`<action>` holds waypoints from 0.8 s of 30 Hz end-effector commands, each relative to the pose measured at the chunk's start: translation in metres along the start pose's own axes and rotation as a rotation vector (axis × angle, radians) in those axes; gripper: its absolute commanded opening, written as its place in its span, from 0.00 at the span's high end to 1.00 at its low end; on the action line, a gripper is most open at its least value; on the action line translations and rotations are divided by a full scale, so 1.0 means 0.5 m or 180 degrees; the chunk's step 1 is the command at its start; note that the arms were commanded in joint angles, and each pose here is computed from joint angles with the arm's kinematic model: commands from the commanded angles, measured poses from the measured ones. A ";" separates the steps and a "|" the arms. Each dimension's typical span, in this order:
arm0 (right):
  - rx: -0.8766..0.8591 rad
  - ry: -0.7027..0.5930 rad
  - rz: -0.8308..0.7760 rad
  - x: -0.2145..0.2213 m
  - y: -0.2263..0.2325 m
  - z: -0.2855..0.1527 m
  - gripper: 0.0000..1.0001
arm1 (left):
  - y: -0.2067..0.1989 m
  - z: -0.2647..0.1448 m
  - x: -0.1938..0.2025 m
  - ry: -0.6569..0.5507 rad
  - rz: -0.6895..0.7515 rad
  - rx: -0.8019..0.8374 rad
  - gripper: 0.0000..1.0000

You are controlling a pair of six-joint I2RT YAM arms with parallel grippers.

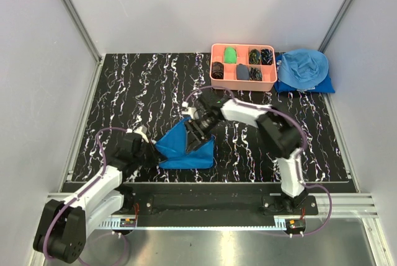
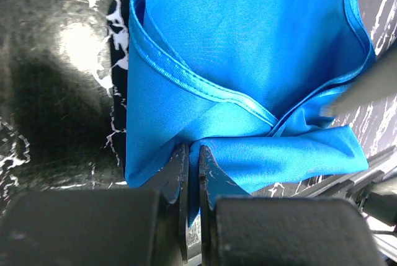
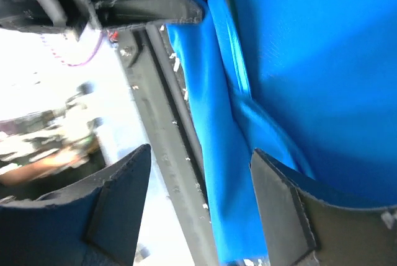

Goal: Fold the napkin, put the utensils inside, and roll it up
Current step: Roll the napkin with the utensil

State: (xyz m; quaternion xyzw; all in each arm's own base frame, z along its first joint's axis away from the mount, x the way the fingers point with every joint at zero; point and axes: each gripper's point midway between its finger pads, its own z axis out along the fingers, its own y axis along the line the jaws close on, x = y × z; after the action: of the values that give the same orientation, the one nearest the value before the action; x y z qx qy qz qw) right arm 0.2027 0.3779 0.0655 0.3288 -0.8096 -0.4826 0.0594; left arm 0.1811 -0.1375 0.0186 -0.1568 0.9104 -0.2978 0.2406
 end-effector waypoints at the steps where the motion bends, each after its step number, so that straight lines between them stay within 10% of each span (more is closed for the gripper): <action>1: 0.0657 -0.0480 -0.0718 0.015 0.023 -0.076 0.26 | 0.035 -0.007 -0.003 -0.0020 -0.0051 -0.0353 1.00; 11: 0.1437 -0.1380 -0.1555 0.057 0.059 -0.127 0.25 | 0.032 -0.006 -0.001 0.0020 -0.0054 -0.0345 1.00; 24: 0.1561 -0.0933 -0.1734 0.094 0.019 -0.044 0.34 | 0.031 -0.003 0.001 0.0069 -0.0062 -0.0338 1.00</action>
State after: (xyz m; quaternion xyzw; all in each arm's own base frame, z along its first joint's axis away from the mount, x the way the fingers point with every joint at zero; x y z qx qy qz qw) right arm 0.1614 0.3311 0.0780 0.4498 -0.7932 -0.3290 -0.2453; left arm 0.1817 -0.1342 0.0183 -0.1678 0.9165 -0.2819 0.2291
